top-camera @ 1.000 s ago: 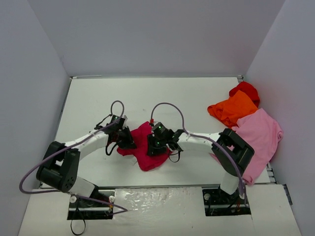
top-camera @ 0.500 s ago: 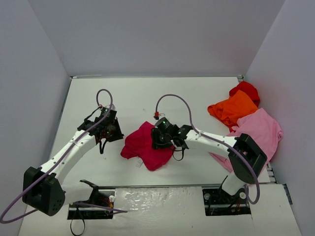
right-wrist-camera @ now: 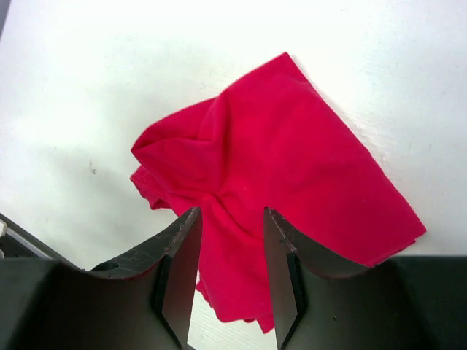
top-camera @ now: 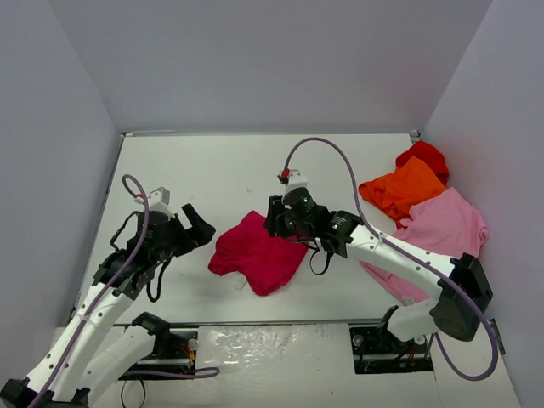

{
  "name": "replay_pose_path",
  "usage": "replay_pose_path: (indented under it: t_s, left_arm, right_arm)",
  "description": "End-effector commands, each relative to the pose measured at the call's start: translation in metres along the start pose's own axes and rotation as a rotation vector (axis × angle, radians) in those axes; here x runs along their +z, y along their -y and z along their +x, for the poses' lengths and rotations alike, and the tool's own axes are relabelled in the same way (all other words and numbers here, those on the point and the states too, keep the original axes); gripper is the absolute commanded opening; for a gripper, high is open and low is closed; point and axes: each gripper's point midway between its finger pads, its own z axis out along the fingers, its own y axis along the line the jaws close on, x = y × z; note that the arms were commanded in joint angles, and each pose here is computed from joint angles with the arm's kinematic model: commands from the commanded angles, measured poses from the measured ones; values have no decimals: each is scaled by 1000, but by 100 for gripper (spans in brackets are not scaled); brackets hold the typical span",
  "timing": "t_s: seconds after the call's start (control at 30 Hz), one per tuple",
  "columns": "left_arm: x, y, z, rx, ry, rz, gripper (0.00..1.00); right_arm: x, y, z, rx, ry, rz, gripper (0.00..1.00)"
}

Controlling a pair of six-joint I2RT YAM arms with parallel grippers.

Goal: Fold and stack the t-shirts

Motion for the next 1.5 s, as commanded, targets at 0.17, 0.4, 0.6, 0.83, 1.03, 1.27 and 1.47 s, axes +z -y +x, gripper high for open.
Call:
replay_pose_path:
  t_s: [0.17, 0.4, 0.6, 0.83, 1.03, 1.27, 1.47]
  left_arm:
    - [9, 9, 9, -23, -55, 38, 93]
    - [6, 10, 30, -96, -86, 114, 93]
    - [-10, 10, 31, -132, -49, 151, 93]
    - [-12, -1, 41, -133, -69, 119, 93]
    - [-7, -6, 48, -126, -93, 101, 93]
    - [-6, -18, 59, -110, -125, 63, 93]
    - [-16, -17, 51, -111, -83, 68, 94]
  right_arm:
    - [3, -24, -23, 36, 72, -106, 35]
    - [12, -56, 40, 69, -163, -313, 38]
    - [14, -61, 103, 197, -259, -416, 15]
    - [21, -38, 145, 210, -359, -311, 0]
    - [32, 4, 196, 188, -469, -154, 0]
    - [18, 49, 256, 192, -598, 7, 0]
    - [25, 12, 217, 169, -498, -83, 33]
